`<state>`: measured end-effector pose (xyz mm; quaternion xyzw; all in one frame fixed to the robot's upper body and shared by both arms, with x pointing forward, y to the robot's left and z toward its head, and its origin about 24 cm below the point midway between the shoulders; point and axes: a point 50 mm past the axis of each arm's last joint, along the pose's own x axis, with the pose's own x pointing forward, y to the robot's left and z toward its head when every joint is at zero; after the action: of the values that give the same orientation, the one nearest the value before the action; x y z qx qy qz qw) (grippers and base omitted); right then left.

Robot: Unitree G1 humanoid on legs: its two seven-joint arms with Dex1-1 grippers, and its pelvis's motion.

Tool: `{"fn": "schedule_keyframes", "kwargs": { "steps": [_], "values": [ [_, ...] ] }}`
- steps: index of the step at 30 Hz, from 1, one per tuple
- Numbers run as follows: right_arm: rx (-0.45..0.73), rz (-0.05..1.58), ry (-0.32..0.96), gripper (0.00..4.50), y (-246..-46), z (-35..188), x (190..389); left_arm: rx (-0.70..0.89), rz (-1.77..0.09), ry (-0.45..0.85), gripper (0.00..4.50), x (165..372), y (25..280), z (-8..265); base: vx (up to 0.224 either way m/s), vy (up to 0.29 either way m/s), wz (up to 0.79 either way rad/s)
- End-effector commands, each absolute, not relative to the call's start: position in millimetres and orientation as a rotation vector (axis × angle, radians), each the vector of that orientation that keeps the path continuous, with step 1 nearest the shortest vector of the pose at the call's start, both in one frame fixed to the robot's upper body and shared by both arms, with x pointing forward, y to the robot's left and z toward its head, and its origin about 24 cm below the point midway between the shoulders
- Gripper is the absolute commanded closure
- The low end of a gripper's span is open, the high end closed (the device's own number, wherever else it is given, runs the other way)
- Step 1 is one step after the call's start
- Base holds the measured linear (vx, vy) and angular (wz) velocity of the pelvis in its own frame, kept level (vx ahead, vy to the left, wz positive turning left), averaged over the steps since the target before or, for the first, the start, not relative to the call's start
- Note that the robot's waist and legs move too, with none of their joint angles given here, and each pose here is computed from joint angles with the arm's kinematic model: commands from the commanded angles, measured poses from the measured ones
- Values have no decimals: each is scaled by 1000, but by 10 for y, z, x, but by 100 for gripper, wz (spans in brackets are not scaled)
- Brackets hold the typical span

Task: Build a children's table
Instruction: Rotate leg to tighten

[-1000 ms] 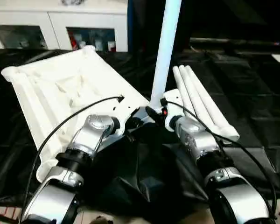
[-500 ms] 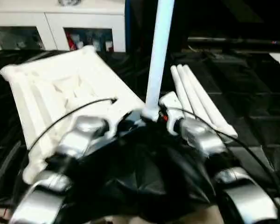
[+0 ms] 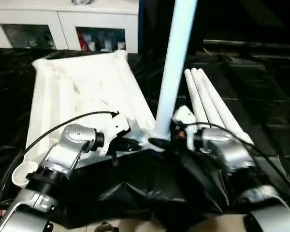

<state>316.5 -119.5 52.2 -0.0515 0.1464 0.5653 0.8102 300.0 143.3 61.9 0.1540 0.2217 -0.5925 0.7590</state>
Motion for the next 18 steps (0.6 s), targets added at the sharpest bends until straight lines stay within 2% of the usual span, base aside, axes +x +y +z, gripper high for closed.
{"fn": "schedule_keyframes", "kwargs": {
  "steps": [1, 8, 11, 13, 14, 15, 16, 17, 18],
  "values": [
    [-94, 1256, 306, 87, -1176, 562, 3133, 307, -1402, 416, 450, 2952, 1312, 748, 0, 0, 0],
    [-84, 1272, 319, 137, -1146, 545, 3098, 321, -1389, 420, 450, 2945, 1308, 730, 0, 0, 0],
    [-82, 1237, 341, 166, -1090, 481, 3095, 325, -1316, 399, 450, 3007, 1278, 724, 0, 0, 0],
    [-104, 1126, 356, 172, -1042, 400, 3159, 313, -1228, 384, 450, 3088, 1241, 728, 0, 0, 0],
    [-104, 1126, 356, 175, -1042, 400, 3159, 313, -1228, 384, 450, 3088, 1241, 728, 0, 0, 0],
    [-109, 953, 378, 178, -988, 318, 3268, 298, -1132, 377, 450, 3181, 1194, 735, 0, 0, 0],
    [-108, 937, 380, 178, -981, 311, 3278, 296, -1122, 377, 450, 3190, 1189, 735, 0, 0, 0],
    [-70, 815, 393, 178, -914, 274, 3350, 280, -1037, 379, 450, 3268, 1144, 748, 0, 0, 0],
    [-70, 815, 393, 178, -914, 274, 3350, 280, -1037, 379, 450, 3268, 1144, 748, 0, 0, 0]
  ]
}}
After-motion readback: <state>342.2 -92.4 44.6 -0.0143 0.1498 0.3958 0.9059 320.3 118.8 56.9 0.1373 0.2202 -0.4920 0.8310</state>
